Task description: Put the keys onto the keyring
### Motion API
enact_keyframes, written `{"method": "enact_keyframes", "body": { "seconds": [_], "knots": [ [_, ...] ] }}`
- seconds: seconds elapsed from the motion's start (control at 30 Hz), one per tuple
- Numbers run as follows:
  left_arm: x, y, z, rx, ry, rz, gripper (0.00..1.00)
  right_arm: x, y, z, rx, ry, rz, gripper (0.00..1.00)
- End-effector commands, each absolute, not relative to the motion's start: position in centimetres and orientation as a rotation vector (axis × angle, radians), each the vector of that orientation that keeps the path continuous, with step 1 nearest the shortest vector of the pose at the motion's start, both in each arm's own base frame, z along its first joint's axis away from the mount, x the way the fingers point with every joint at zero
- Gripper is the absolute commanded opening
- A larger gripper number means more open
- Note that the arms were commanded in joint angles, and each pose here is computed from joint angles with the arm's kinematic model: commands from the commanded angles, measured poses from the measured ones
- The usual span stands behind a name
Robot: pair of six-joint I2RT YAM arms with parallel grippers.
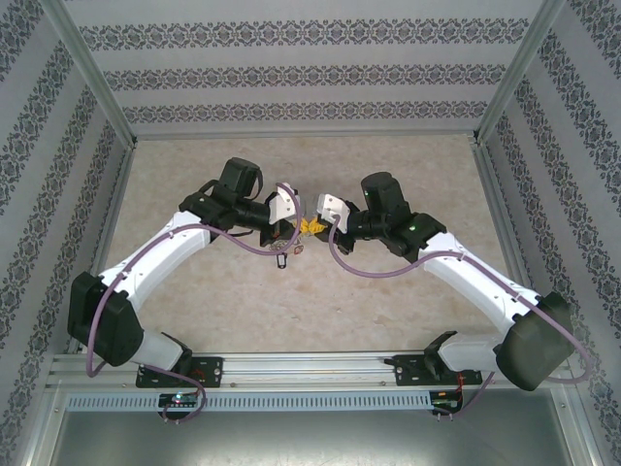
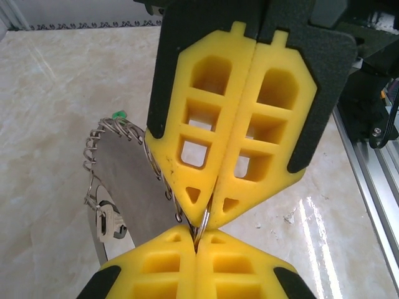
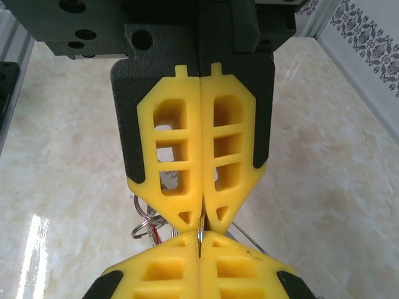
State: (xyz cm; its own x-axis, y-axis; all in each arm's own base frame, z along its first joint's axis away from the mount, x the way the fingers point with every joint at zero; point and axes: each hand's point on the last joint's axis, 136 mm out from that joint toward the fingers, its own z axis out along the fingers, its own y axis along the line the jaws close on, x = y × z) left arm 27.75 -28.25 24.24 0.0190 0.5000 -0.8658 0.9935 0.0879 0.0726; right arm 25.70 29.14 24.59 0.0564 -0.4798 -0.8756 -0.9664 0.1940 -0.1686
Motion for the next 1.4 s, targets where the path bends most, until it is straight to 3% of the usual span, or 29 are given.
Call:
{"method": "enact_keyframes", "body": {
  "seconds": [0.0,0.1,0.2,0.27,0.4,0.53,0.83,1.17,1.37],
  "knots": [
    [27.8,-28.8,25.5,1.489,1.528,-0.775,0.0,25.1,29.6,26.1,-1.402,1.516,0.693,0.0],
    [28.1,-29.0,25.2,1.441,1.553,-0.804,0.01,25.2,29.4,25.5,-1.375,1.56,0.71,0.0],
    [27.1,-29.0,25.4,1.451,1.549,-0.883,0.36,25.1,29.1,25.1,-1.364,1.576,0.708,0.0],
    [26.6,-28.7,25.8,1.468,1.53,-0.904,0.45,25.0,28.9,25.2,-1.36,1.574,0.706,0.0],
    [25.8,-28.3,26.4,1.498,1.485,-0.885,0.43,24.7,28.3,25.4,-1.377,1.562,0.696,0.0],
    [26.2,-28.4,26.3,1.491,1.482,-0.875,0.34,24.2,28.0,25.5,-1.404,1.549,0.703,0.0],
    [26.8,-29.1,26.2,1.497,1.459,-0.902,0.3,23.5,27.7,26.0,-1.443,1.532,0.7,0.0],
    [26.0,-29.6,25.3,1.514,1.438,-0.96,0.33,24.0,27.3,26.8,-1.39,1.546,0.676,0.0],
    [26.0,-30.3,25.3,1.527,1.419,-1.005,0.2,24.1,27.6,26.9,-1.386,1.55,0.683,0.0]
  ]
}}
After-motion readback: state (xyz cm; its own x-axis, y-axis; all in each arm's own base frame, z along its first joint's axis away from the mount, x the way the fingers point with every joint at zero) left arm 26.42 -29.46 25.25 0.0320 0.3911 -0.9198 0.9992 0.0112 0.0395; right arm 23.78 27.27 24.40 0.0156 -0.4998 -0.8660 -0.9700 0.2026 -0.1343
